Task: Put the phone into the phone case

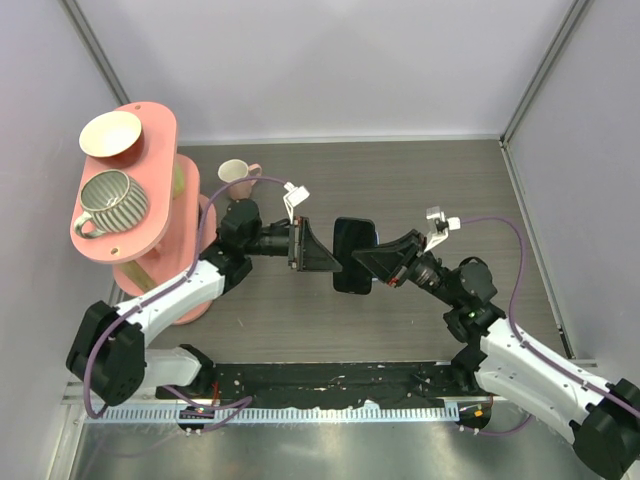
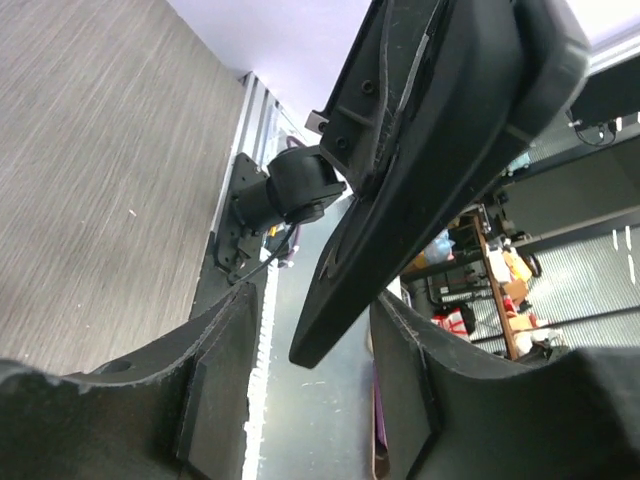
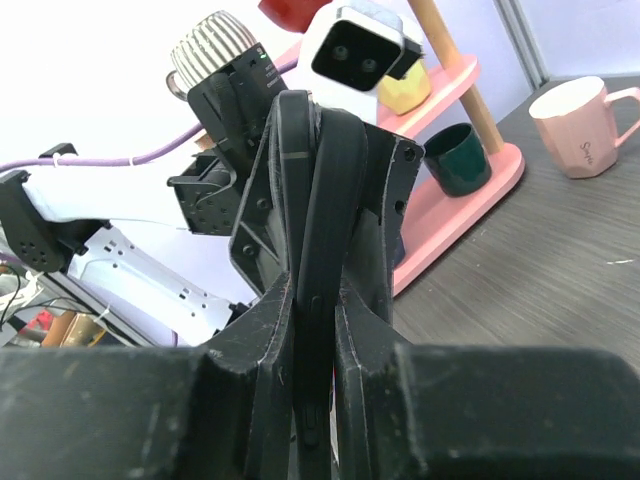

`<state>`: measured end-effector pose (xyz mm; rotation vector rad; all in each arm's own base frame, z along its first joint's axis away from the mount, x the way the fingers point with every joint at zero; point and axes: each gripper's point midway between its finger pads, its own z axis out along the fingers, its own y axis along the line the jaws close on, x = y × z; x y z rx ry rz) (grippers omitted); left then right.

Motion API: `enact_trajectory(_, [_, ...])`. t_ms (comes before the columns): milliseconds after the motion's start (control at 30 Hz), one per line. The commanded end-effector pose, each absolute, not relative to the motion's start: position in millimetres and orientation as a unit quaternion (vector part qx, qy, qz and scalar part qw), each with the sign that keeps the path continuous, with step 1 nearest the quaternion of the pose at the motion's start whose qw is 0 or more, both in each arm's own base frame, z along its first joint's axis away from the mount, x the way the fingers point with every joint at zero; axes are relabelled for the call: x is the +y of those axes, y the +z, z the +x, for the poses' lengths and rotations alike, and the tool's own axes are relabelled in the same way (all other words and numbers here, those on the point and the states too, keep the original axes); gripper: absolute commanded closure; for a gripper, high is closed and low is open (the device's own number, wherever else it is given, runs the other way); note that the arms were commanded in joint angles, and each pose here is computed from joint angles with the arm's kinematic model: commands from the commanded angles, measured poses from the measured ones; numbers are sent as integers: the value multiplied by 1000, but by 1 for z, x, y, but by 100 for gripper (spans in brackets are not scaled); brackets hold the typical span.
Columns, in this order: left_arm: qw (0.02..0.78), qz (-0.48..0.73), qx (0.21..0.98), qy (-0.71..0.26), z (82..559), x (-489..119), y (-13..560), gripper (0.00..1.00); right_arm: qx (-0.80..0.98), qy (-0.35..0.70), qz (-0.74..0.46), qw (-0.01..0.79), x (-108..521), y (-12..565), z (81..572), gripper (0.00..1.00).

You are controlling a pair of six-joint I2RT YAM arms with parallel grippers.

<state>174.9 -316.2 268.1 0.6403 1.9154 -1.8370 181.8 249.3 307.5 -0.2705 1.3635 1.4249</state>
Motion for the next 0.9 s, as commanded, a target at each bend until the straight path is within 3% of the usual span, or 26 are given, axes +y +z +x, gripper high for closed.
enact_trajectory(0, [199, 255, 637, -700, 163, -324, 288, 56, 491, 636, -148, 577, 249, 361, 166, 89])
enact_trajectory(167, [193, 251, 628, -711, 163, -328, 290, 71, 490, 646, -147, 567, 251, 364, 164, 80])
enact_trajectory(300, [199, 259, 623, -710, 161, -326, 286, 86, 511, 642, -130, 556, 250, 368, 168, 61])
enact_trajectory(367, [201, 262, 624, -709, 161, -326, 284, 87, 517, 641, -127, 552, 249, 372, 168, 50])
enact_trajectory(467, [200, 269, 625, -705, 161, -326, 279, 92, 539, 636, -117, 539, 251, 374, 172, 42])
enact_trajectory(600, [218, 289, 629, -688, 162, -325, 269, 100, 552, 634, -106, 530, 253, 378, 177, 37])
enact_trajectory(867, [243, 344, 646, -636, 159, -317, 247, 100, 557, 637, -90, 526, 259, 396, 189, 32])
